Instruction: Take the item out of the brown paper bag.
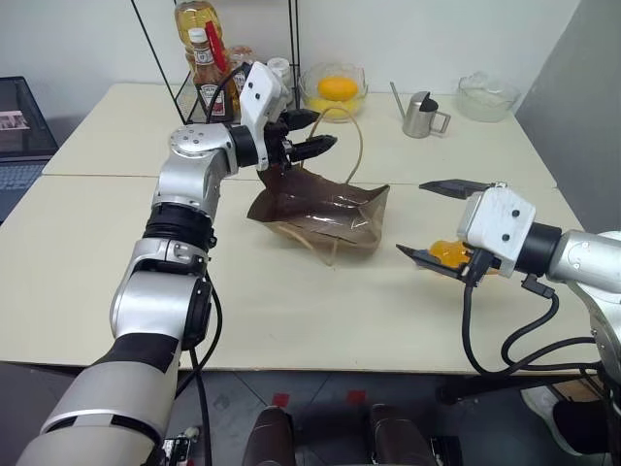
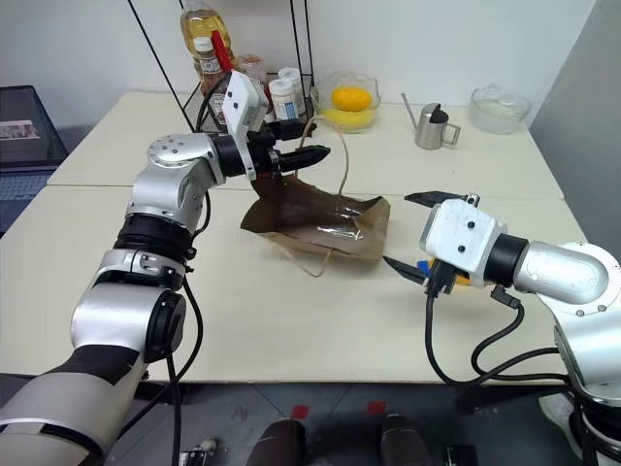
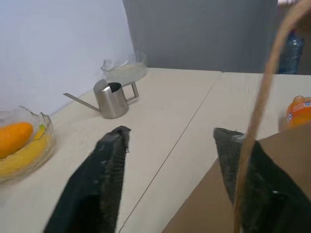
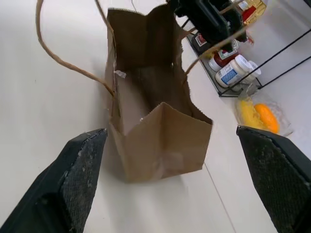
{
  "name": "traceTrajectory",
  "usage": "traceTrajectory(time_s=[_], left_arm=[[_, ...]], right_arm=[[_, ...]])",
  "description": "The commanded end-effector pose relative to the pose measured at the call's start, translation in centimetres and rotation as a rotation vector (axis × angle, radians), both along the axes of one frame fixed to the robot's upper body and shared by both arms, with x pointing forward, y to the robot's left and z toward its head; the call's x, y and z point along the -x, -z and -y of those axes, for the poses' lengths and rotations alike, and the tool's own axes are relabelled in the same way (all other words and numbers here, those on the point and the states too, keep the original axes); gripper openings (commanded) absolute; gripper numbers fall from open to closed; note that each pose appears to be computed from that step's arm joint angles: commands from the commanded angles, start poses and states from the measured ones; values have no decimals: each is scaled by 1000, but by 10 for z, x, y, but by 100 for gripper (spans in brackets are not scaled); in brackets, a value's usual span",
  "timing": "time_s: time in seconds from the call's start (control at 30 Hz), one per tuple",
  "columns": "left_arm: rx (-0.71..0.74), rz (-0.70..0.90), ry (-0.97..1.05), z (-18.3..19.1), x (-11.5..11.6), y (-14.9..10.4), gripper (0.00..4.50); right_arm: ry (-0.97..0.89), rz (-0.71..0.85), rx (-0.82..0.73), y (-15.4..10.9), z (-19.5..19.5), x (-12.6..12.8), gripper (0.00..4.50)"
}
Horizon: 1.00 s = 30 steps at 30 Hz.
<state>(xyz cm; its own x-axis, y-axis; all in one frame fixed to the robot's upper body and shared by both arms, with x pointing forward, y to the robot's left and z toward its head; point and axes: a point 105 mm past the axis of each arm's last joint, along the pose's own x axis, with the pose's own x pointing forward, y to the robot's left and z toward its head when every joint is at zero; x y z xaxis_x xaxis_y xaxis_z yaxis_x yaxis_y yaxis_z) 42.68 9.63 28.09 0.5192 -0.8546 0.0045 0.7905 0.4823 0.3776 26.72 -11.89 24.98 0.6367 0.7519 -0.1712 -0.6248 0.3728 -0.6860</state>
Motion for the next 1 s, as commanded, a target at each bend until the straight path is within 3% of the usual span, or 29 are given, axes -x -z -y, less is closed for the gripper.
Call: traceTrajectory(time_s=[0.03,0.1,0.63,0.8,1.0], left_arm=[[-85,143,-50,-9,-3,-20,406],[-74,149,-92,-12,-9,-22,445],[-131,217,-140,-5,-15,-45,445],[-159,224,-149,-19,-14,-44,445],[-139,222,-275,-71,-11,-44,445]], right_arm=[[1,33,-37,-17,-1,4,450],[11,34,-37,-19,0,3,450],[33,-8,-11,-15,4,1,450],[27,-26,-24,-13,4,2,450],[100,-4,-165,-19,12,-1,450]])
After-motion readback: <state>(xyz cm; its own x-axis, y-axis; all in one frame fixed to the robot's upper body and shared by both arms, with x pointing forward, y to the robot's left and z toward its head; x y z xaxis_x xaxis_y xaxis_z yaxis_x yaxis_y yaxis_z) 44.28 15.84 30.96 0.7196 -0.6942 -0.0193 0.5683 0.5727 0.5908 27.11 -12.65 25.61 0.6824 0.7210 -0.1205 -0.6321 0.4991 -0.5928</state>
